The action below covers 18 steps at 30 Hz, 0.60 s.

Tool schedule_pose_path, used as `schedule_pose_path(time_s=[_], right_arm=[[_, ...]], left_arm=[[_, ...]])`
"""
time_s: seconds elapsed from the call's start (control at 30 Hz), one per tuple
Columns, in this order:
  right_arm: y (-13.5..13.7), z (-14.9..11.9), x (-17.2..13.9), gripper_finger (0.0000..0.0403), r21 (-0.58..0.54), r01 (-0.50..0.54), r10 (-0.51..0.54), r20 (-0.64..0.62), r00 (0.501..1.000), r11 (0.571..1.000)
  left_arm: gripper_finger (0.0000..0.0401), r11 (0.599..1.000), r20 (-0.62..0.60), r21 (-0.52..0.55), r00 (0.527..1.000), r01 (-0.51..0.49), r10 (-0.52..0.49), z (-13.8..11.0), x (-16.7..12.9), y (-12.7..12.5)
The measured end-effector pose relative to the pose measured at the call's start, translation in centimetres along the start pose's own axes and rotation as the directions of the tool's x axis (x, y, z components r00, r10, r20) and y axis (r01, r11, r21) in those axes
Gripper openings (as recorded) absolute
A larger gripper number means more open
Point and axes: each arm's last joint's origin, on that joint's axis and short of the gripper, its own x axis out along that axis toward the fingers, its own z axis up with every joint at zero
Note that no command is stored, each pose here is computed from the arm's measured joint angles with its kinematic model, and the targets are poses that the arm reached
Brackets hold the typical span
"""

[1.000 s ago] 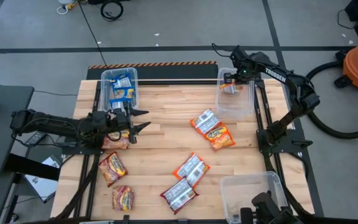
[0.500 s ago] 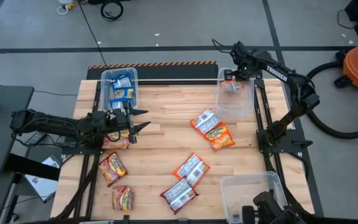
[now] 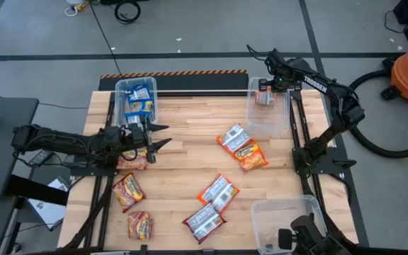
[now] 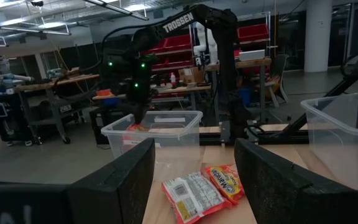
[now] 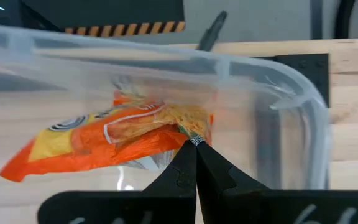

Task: Sort Maruchan noodles
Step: Put the orange noodle pack into the top right transparent bin

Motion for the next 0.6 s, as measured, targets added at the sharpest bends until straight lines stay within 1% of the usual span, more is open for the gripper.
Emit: schedule_pose_path(time_s=[0.1, 0.2, 0.33, 0.47, 0.6], right_arm=[[0.1, 0.2, 0.0, 0.0002, 0.016, -0.023, 0.023, 0.017, 1.0, 1.0], [0.1, 0.2, 0.0, 0.0002, 0.023, -0.043, 0.043, 0.003, 0.999, 0.999], [0.8, 0.1, -1.2, 0.0002, -0.003, -0.066, 0.066, -0.017, 0.998, 0.998], [1.1, 0.0, -2.7, 0.0002, -0.02, -0.047, 0.046, -0.029, 0.999, 0.999], [1.1, 0.0, -2.7, 0.0002, -0.023, -0.027, 0.026, -0.02, 0.999, 0.999]], left_arm=[[0.0228, 1.0, 0.0, 0.0, 1.0, 0.0, 0.0, 0.0, 0.0, 0.0], [0.0228, 1.0, 0.004, -0.001, 1.0, 0.0, 0.0, 0.1, 0.0, 0.0], [0.0228, 1.0, 0.01, -0.003, 1.0, -0.001, 0.001, 0.1, 0.0, 0.0], [0.0228, 1.0, 0.012, -0.004, 1.0, -0.001, 0.001, 0.1, 0.0, 0.0], [0.0228, 1.0, 0.013, -0.011, 1.0, 0.0, 0.0, 0.1, 0.0, 0.0]])
